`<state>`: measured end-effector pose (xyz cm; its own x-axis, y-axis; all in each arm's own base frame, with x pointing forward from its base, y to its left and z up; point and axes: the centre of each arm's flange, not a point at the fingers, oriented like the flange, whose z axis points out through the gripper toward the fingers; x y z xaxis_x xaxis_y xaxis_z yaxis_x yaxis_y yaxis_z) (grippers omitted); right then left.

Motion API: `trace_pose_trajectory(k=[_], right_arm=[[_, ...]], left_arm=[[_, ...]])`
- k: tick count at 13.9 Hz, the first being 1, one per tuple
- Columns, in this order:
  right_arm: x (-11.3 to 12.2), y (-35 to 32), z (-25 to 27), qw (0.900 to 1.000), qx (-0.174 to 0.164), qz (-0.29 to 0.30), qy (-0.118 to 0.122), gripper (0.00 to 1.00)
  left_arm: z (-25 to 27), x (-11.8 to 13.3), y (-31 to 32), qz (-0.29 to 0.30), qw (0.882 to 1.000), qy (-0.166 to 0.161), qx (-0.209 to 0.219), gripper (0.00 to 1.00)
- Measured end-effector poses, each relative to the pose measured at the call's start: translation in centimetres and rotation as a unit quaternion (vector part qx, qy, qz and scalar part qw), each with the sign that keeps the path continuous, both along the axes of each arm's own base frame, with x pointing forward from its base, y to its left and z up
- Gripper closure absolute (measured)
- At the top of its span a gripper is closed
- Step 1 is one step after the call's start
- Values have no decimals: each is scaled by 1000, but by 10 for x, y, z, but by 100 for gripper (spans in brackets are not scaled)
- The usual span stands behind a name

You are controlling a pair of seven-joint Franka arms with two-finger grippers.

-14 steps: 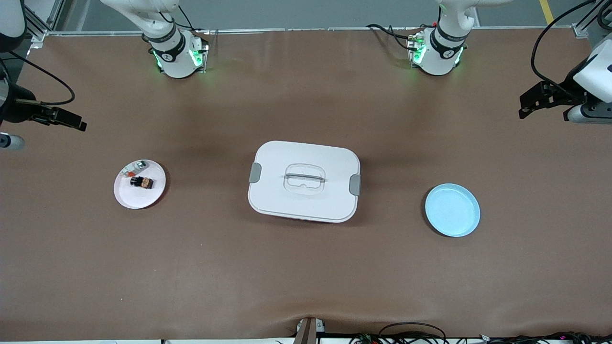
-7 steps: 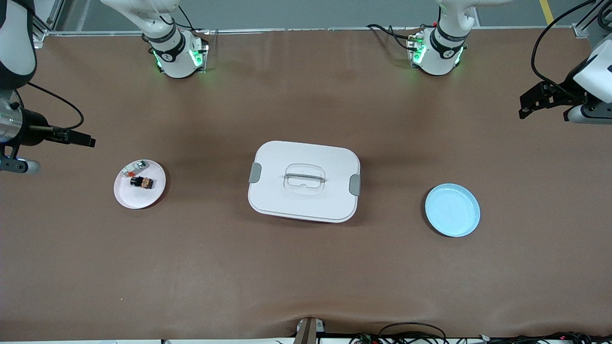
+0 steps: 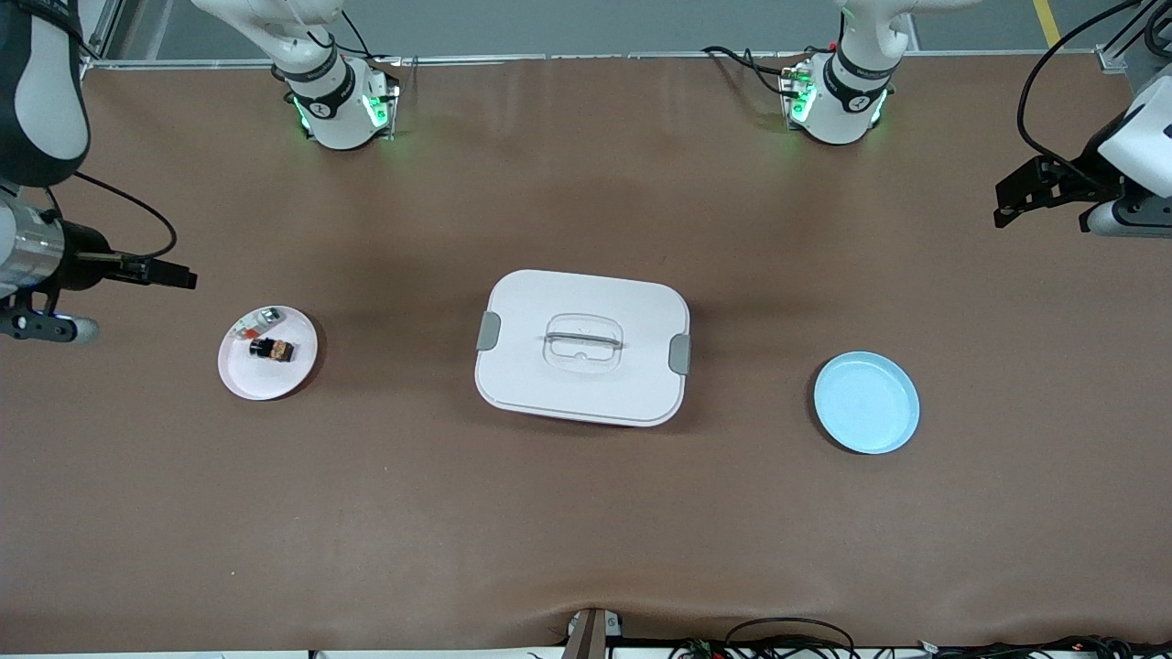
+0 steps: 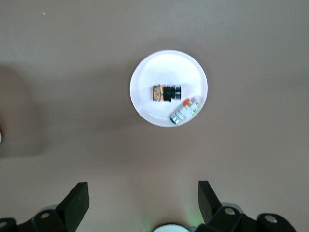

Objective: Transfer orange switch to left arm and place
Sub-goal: 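Reach the right gripper down to the orange switch on the white plate, then grasp the orange switch with the right gripper while the left gripper moves out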

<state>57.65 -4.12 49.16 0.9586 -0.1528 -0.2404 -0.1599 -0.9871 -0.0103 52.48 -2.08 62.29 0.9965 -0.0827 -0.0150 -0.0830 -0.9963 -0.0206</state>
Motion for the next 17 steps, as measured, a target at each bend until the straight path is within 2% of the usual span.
trace_pose_trajectory(k=[10,17], right_arm=[[46,2,-155,1000,-6,9,0,0],[51,-24,-230,1000,-11,5,20,0]], left_arm=[[0,0,0,0,1000,0,0,0],[0,0,0,0,1000,0,0,0]])
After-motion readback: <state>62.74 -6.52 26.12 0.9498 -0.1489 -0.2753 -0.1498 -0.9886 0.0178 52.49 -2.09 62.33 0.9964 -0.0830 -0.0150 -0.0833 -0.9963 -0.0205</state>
